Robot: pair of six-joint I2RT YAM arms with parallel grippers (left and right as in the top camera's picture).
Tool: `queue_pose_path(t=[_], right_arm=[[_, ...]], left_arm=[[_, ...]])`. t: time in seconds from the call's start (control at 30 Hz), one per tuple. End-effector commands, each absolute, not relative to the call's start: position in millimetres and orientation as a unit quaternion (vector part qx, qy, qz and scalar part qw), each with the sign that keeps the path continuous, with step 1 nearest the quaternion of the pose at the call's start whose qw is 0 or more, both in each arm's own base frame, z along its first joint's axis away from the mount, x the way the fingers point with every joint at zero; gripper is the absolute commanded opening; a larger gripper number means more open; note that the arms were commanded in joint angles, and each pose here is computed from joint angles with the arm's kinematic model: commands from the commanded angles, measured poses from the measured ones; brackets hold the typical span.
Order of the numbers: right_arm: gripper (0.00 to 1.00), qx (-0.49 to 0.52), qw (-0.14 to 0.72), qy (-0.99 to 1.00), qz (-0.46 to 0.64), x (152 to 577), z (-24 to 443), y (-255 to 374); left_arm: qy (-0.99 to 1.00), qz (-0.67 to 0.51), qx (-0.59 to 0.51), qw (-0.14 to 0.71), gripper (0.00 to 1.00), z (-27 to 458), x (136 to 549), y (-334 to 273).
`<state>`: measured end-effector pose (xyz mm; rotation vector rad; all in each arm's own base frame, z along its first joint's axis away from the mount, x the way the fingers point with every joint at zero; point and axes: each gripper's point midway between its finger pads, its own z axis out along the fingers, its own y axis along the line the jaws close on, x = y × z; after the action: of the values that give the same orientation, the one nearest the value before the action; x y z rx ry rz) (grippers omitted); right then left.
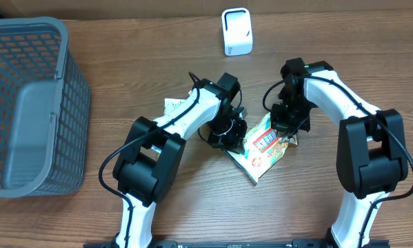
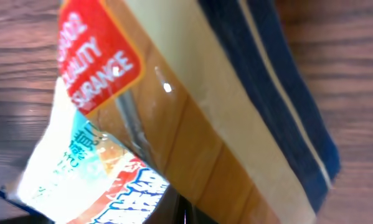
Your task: Scan the item barcode
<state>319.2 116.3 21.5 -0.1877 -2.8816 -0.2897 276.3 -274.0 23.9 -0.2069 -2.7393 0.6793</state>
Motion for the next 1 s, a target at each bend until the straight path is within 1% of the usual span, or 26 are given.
queue_pose_path(t=[0.0, 0.1, 0.27, 0.4, 0.6, 0.67, 0.8, 0.97], right_arm=[[0.04, -0.059, 0.129, -0.981, -0.13, 313, 18, 125], [0.04, -0.059, 0.138, -0.974, -0.173, 308, 15, 141], [0.04, -0.049, 0.151, -0.96, -0.231, 297, 13, 172], [0.04, -0.073, 0.154, -0.959, -0.228, 295, 12, 192], [0.04, -0.085, 0.146, -0.958, -0.23, 296, 12, 214], [0.04, -0.086, 0.144, -0.958, -0.231, 297, 12, 215], [0.04, -0.091, 0.143, -0.958, -0.23, 300, 12, 209], [0.04, -0.096, 0.144, -0.959, -0.225, 302, 13, 196]], left_arm=[[-0.964, 0.217, -0.04, 0.147, 0.04, 19, 285, -258], [-0.964, 0.22, -0.031, 0.146, 0.04, 19, 289, -253], [-0.944, 0.285, -0.03, 0.161, 0.04, 32, 289, -268], [-0.911, 0.373, -0.07, 0.16, 0.04, 55, 289, -292], [-0.906, 0.385, -0.083, 0.153, 0.04, 64, 292, -295], [-0.914, 0.367, -0.079, 0.156, 0.04, 60, 291, -290], [-0.95, 0.264, -0.047, 0.158, 0.04, 36, 287, -265], [-0.98, 0.155, -0.02, 0.125, 0.04, 15, 299, -231]])
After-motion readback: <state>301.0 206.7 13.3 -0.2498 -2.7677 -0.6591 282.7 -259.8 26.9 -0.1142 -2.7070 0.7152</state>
